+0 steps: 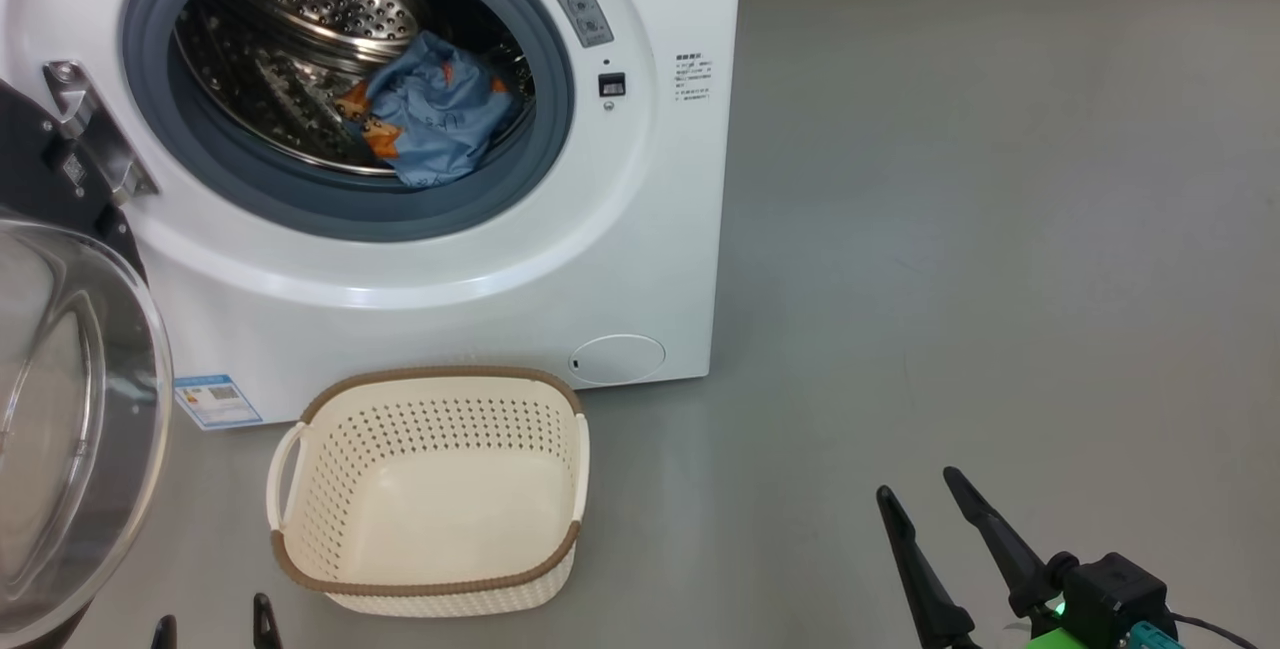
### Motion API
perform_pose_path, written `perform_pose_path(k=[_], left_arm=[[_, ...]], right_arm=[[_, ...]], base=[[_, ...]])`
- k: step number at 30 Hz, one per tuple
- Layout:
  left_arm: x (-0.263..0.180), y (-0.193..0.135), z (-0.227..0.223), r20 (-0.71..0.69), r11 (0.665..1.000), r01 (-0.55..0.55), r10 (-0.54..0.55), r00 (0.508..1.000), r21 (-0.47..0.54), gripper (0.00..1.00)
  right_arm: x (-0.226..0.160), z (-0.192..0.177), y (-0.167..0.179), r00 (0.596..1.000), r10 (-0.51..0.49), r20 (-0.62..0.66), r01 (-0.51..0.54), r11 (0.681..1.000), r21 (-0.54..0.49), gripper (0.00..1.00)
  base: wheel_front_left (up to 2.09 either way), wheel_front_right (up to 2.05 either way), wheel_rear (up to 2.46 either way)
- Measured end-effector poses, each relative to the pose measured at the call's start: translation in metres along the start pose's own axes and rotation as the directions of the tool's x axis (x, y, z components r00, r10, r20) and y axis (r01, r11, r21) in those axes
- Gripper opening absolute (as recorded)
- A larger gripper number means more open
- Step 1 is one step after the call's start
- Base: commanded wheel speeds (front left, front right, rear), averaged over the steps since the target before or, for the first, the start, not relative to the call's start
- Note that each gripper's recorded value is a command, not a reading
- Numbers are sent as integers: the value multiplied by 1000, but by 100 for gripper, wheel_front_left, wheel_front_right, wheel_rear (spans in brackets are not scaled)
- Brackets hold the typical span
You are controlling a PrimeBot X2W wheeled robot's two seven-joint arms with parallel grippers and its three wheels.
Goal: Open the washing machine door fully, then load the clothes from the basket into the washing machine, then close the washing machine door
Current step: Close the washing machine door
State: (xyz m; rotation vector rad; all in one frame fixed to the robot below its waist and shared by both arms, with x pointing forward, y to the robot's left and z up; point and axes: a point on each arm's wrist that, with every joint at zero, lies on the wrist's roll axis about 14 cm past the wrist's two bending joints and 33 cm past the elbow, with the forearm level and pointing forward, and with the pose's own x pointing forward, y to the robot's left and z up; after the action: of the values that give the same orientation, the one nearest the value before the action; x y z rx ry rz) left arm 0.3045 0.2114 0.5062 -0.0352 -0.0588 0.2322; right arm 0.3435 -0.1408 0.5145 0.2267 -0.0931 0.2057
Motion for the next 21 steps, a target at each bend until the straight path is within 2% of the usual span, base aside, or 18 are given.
perform_pose_path(k=[5, 10, 21], left_arm=[[1, -3, 0, -1, 1000, 9, -9, 1000, -1, 100], [1, -14, 0, 1, 998, 67, -67, 998, 8, 100], [4, -5, 3, 14, 999, 31, -31, 999, 12, 100]], right_arm=[[-1, 2, -7, 1000, -22, 7, 23, 1000, -11, 100], [-1, 3, -11, 999, -37, 9, 37, 999, -14, 100], [8, -1, -6, 1000, -19, 2, 19, 1000, -12, 100]], base=[[0, 0, 0], [0, 0, 0], [0, 0, 0]])
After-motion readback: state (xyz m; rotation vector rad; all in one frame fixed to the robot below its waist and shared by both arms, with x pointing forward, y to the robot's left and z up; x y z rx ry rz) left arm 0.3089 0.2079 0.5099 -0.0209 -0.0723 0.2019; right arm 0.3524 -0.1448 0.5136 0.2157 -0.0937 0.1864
